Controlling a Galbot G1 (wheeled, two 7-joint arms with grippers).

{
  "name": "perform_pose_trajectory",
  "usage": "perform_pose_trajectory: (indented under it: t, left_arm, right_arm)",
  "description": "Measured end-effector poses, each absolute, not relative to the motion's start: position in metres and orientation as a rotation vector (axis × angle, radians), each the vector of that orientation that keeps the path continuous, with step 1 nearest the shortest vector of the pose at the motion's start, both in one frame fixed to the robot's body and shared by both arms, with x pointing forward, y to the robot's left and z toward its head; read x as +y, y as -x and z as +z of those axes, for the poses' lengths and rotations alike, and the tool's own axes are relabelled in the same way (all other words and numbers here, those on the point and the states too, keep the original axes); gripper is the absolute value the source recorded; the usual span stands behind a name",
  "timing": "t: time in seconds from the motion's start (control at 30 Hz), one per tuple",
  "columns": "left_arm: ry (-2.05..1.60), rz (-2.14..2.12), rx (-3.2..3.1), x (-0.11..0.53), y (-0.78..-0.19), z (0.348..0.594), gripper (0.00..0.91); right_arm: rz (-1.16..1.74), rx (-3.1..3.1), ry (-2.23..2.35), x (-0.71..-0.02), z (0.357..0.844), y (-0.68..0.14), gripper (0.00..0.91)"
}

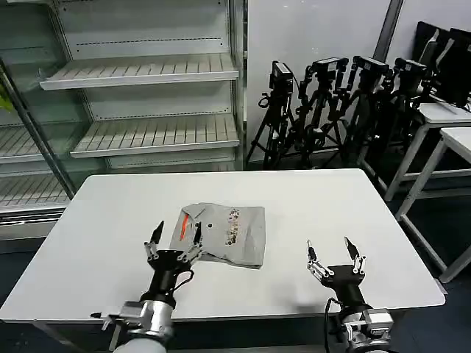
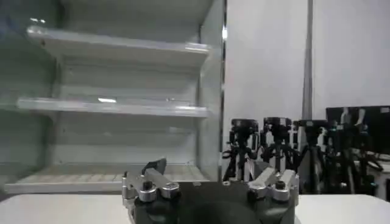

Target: Fold and organize the clothes.

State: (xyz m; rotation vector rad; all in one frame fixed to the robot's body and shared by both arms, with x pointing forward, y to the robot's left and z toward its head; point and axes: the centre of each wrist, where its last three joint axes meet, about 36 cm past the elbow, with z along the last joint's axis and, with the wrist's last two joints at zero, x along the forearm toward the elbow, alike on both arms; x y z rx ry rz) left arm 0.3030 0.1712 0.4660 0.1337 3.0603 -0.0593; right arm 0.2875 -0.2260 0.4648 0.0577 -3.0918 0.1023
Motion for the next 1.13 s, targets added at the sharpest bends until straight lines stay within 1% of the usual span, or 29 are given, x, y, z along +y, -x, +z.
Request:
perform_pose_trajectory:
  t: [0.47, 0.93, 1.13]
  left_arm:
    - [-0.100, -0.009, 3.072, 0.182, -0.261, 0.482, 0.907]
    - [-0.085, -0.019, 3.061, 0.183, -0.251, 0.494, 0.907]
    - [-0.087, -0.019, 3.065, 0.184, -0.250, 0.494, 0.907]
  right_arm:
    - [0.106, -3.101, -0.011, -0.217, 0.461, -0.281, 0.907]
    - [0.127, -3.143, 0.040, -0.206, 0.463, -0.276, 0.907]
    - [0.152, -3.153, 0.041, -0.205, 0.464, -0.278, 0.907]
